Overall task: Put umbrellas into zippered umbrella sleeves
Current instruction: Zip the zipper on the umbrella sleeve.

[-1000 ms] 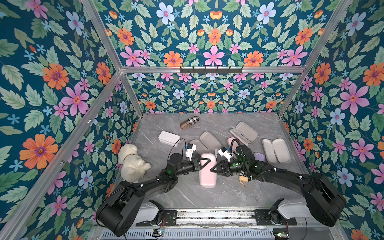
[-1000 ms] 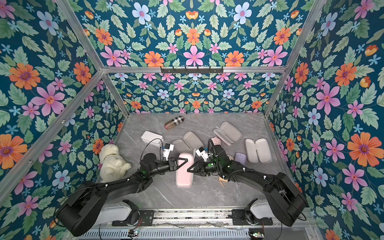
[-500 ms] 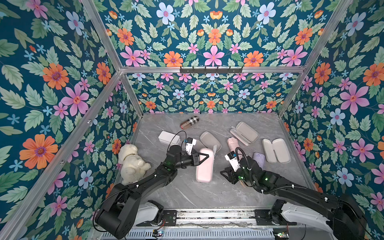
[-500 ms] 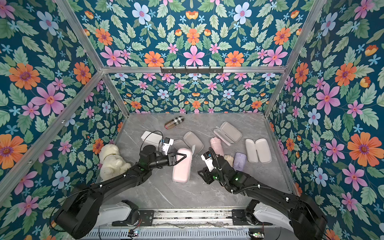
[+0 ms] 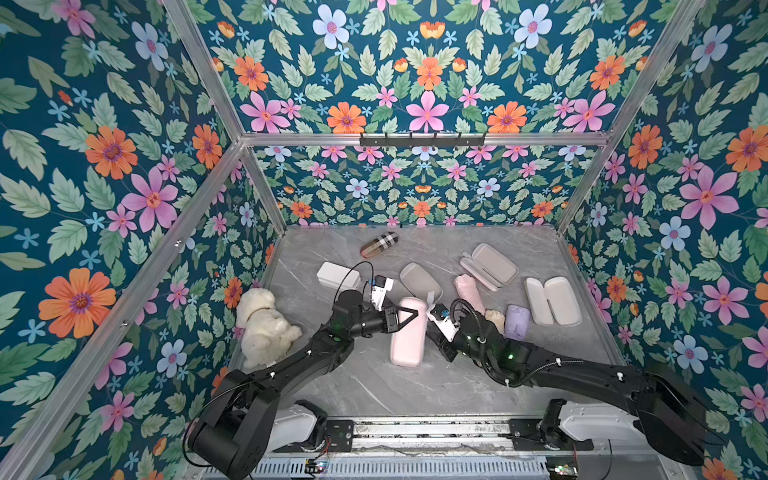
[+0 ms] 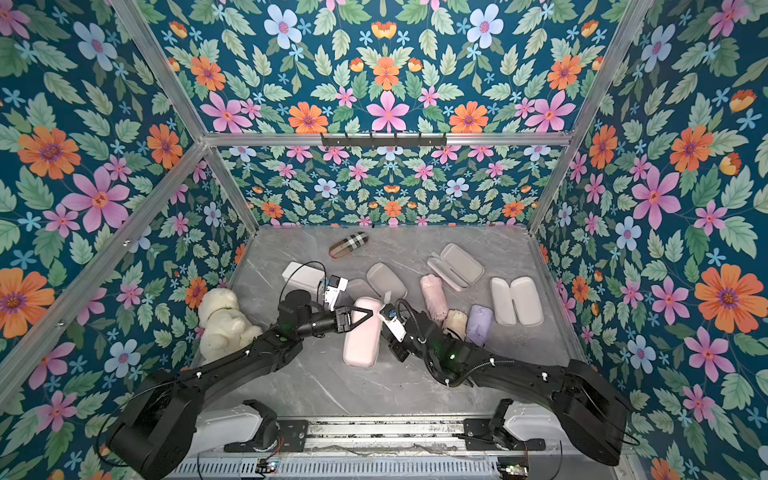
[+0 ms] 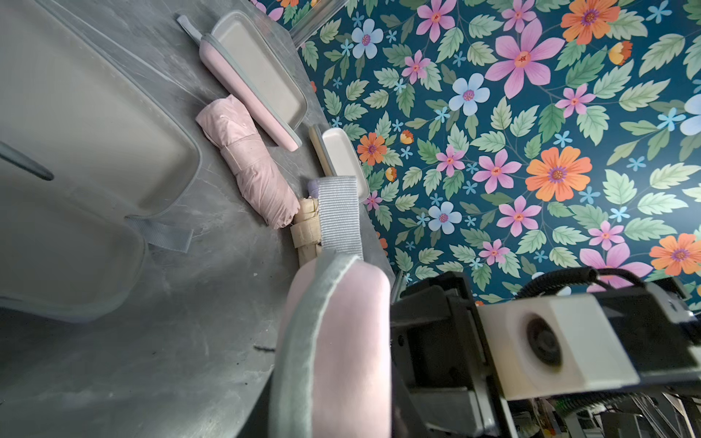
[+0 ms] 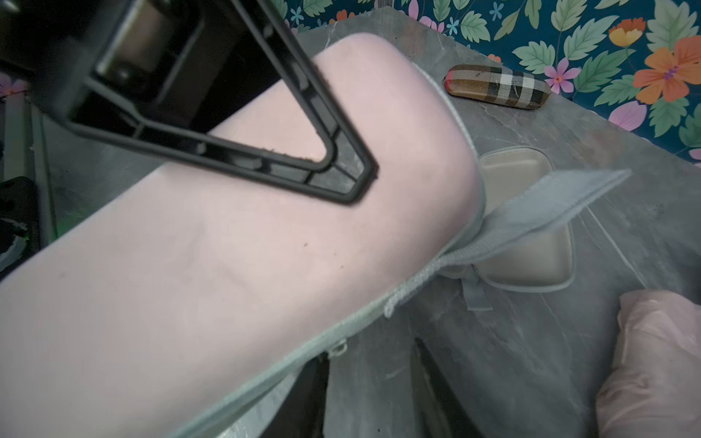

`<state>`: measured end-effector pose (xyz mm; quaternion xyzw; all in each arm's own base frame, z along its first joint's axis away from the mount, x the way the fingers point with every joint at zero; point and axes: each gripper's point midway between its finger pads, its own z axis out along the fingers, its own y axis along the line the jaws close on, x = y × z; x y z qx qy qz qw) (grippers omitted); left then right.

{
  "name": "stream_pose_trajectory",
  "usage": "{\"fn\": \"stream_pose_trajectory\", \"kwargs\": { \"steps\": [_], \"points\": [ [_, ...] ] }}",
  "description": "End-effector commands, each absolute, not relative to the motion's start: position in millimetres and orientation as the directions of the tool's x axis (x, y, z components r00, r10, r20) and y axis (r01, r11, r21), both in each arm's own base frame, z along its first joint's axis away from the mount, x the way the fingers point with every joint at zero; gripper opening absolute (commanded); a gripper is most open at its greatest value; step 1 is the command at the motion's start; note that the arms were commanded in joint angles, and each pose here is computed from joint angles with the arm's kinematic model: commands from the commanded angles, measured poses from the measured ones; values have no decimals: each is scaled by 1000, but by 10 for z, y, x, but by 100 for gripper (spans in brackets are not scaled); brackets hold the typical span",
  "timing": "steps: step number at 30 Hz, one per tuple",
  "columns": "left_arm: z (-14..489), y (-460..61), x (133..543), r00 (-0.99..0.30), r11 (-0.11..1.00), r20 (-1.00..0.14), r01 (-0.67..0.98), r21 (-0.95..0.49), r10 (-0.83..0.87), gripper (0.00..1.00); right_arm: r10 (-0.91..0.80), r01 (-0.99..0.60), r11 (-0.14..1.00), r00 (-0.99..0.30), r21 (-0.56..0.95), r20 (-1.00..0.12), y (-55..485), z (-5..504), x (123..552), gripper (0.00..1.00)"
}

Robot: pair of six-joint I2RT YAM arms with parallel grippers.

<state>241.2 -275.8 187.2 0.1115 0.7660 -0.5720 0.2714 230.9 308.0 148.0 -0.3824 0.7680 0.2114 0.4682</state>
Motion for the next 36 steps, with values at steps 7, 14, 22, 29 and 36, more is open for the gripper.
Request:
{"fn": "stream_pose_trajectory", "kwargs": {
  "steps": [7, 14, 22, 29, 36],
  "points": [
    [1912, -2810, 2348, -822, 292, -557, 506, -811, -121, 20, -335, -769, 633, -171, -87, -927, 3205, 1763, 2460, 30],
    [1857, -2804, 2354, -827, 304, -549, 496, -814, -122, 20, -327, -799, 594, -133, -94, -936, 3247, 1798, 2388, 13],
    [1839, -2772, 2397, -823, 343, -557, 494, -799, -112, 18, -427, -820, 544, -85, -181, -900, 3151, 1599, 2254, 0],
    [1951, -2596, 2609, -796, 378, -578, 487, -787, -180, 10, -615, -861, 412, -20, -299, -788, 3074, 1190, 1888, 0],
    [2136, -2488, 2785, -746, 402, -618, 502, -766, -247, 10, -715, -920, 216, 79, -328, -694, 3279, 959, 1402, 0]
  ]
}}
